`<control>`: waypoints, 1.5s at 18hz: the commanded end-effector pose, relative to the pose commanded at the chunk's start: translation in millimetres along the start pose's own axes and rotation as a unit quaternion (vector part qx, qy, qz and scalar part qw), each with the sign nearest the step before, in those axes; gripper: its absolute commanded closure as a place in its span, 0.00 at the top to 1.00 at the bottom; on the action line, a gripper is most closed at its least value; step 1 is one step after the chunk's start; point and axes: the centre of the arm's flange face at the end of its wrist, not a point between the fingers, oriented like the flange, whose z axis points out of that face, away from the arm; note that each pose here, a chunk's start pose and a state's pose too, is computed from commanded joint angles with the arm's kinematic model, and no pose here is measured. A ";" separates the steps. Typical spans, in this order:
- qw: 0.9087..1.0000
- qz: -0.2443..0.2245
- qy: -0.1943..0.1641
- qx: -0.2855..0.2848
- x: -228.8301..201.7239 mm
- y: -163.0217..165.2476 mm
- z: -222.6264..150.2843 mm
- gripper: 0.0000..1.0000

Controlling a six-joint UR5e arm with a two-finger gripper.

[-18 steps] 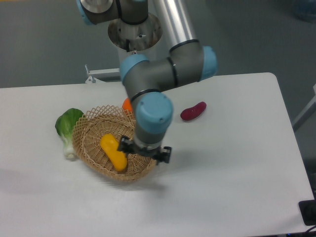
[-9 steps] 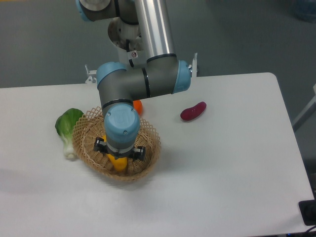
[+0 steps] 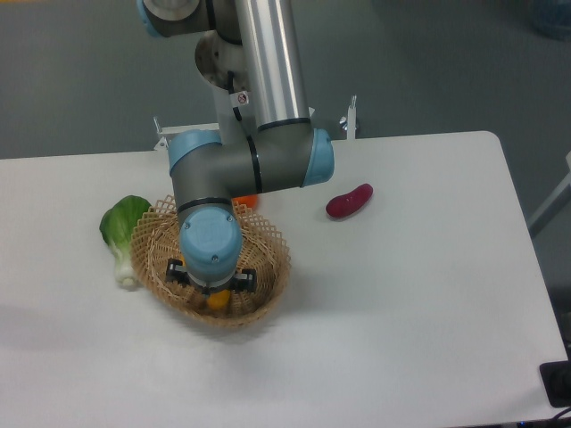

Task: Pick up the mango from the basket
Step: 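Close the gripper around the yellow mango inside the basket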

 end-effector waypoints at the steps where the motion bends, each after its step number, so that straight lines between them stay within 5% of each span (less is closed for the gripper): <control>1: 1.000 -0.007 0.000 -0.001 0.7 -0.9 1.3 1.00; 9: 1.000 -0.014 -0.022 -0.018 4.5 -3.8 17.6 1.00; 13: 0.999 -0.015 -0.027 -0.021 7.4 -4.0 18.6 0.53; 15: 0.999 -0.015 -0.028 -0.019 6.4 -4.1 16.8 0.38; 27: 0.998 0.021 -0.057 0.017 7.9 17.1 -39.9 0.37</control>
